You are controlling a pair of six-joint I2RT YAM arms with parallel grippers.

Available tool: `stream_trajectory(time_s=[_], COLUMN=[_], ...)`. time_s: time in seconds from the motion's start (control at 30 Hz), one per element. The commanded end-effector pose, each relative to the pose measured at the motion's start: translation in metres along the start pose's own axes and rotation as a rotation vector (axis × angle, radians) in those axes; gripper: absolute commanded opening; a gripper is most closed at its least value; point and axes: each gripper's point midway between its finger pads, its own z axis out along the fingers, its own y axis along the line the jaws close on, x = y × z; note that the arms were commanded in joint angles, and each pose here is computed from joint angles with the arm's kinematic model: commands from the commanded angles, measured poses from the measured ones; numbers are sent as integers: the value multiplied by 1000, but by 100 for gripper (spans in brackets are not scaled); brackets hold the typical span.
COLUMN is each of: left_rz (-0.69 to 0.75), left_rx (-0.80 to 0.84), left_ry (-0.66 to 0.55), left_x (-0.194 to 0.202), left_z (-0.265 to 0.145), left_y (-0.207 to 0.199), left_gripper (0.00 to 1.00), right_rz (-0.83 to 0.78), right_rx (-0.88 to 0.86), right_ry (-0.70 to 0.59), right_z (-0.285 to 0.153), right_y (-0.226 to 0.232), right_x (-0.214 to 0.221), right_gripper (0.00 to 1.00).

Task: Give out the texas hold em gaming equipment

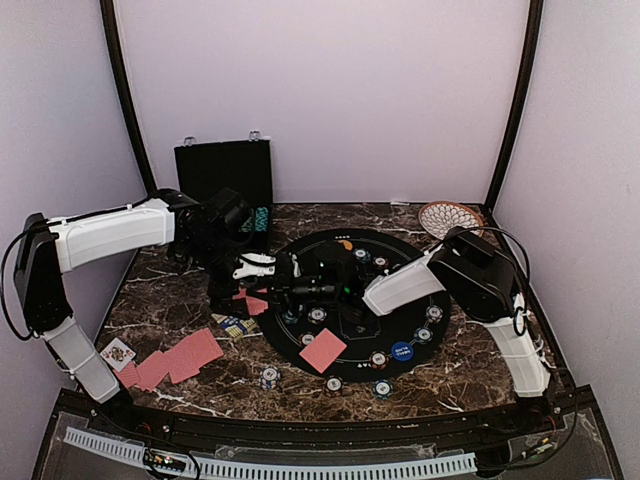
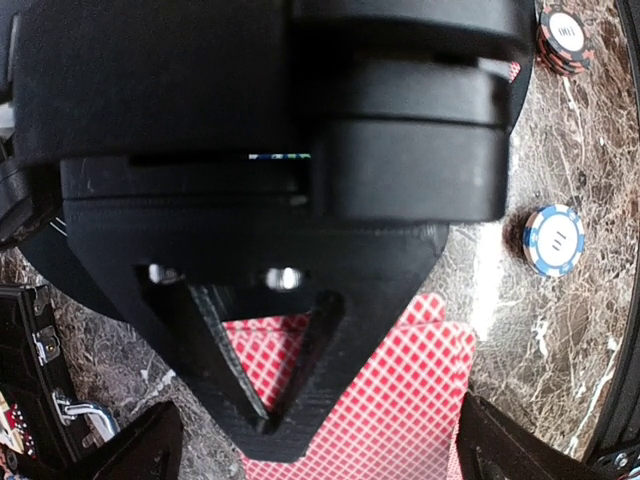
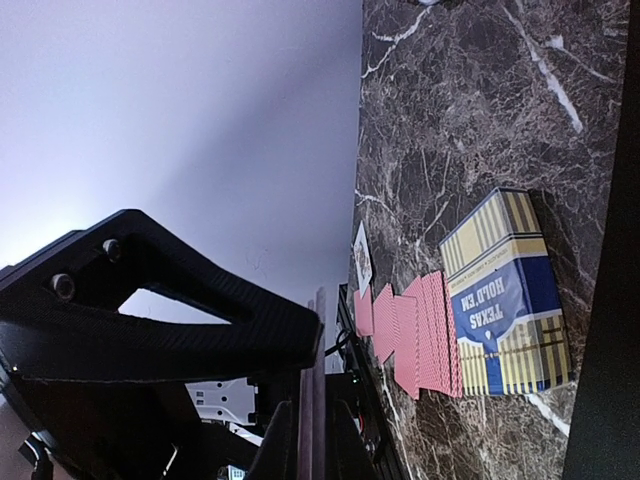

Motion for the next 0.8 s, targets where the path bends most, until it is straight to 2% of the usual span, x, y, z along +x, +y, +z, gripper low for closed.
stream_trajectory(time_s=[0.0, 0.33, 0.47, 0.77], left_rz=[-3, 3, 13, 31], left_rx=[21, 12, -7, -52], left_ry=[-22, 26, 31, 48], left_x=[-2, 10, 10, 13], left_z=[0, 15, 14, 4], left_y=[-12, -11, -6, -2], left_gripper=[99, 99, 91, 81], right_rz=[-94, -98, -87, -79], right_rx=[-155, -213, -211, -160], right_ry=[4, 19, 21, -3], right_z=[-2, -1, -1, -6], right_y=[71, 86, 81, 63], right_x=[3, 11, 11, 6], right_gripper=[0, 0, 0, 0])
